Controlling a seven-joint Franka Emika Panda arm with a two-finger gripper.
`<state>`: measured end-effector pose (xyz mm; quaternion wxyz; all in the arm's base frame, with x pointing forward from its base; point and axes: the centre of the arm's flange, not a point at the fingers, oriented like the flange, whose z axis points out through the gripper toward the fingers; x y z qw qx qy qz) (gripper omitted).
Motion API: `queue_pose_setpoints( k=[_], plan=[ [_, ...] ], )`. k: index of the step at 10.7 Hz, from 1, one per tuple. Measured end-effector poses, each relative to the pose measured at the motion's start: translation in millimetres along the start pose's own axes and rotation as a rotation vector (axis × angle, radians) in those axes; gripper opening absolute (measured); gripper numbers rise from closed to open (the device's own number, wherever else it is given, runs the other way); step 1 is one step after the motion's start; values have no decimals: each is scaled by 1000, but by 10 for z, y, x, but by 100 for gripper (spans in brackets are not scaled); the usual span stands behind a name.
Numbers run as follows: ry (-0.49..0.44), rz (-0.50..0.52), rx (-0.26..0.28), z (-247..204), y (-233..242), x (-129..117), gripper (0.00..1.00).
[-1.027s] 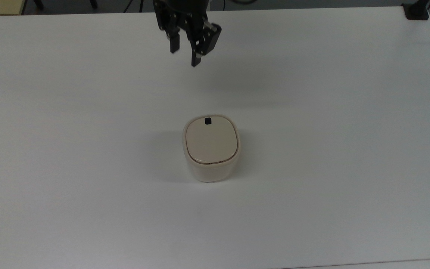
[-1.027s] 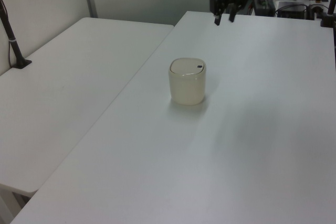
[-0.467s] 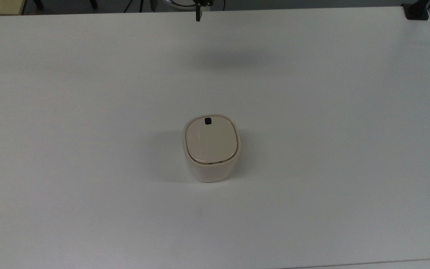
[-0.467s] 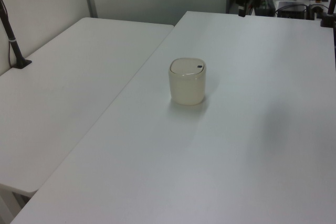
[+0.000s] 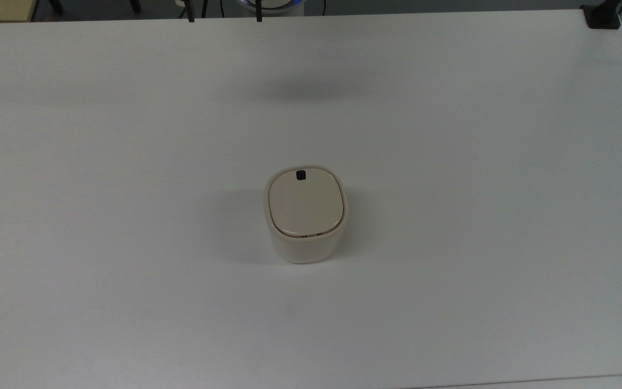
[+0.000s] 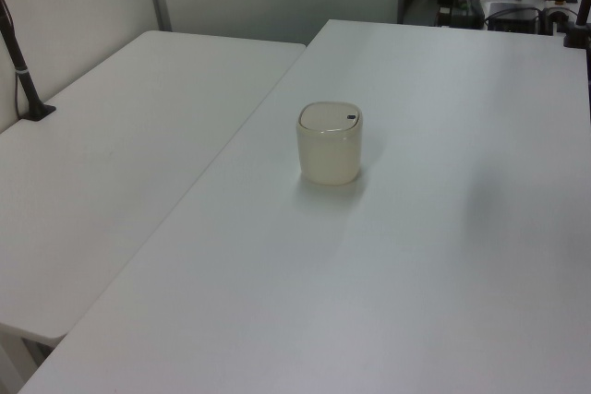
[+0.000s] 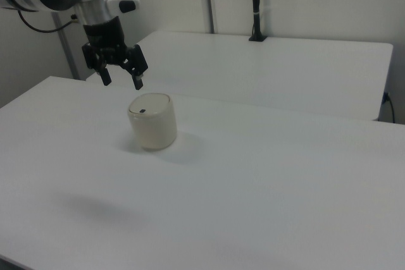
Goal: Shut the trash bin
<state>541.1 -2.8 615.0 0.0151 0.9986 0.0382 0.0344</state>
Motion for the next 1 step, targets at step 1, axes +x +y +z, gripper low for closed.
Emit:
queue_pose_setpoints(
  k=[1],
  plan=[
    [2, 3, 1, -11, 52, -5, 100]
  ],
)
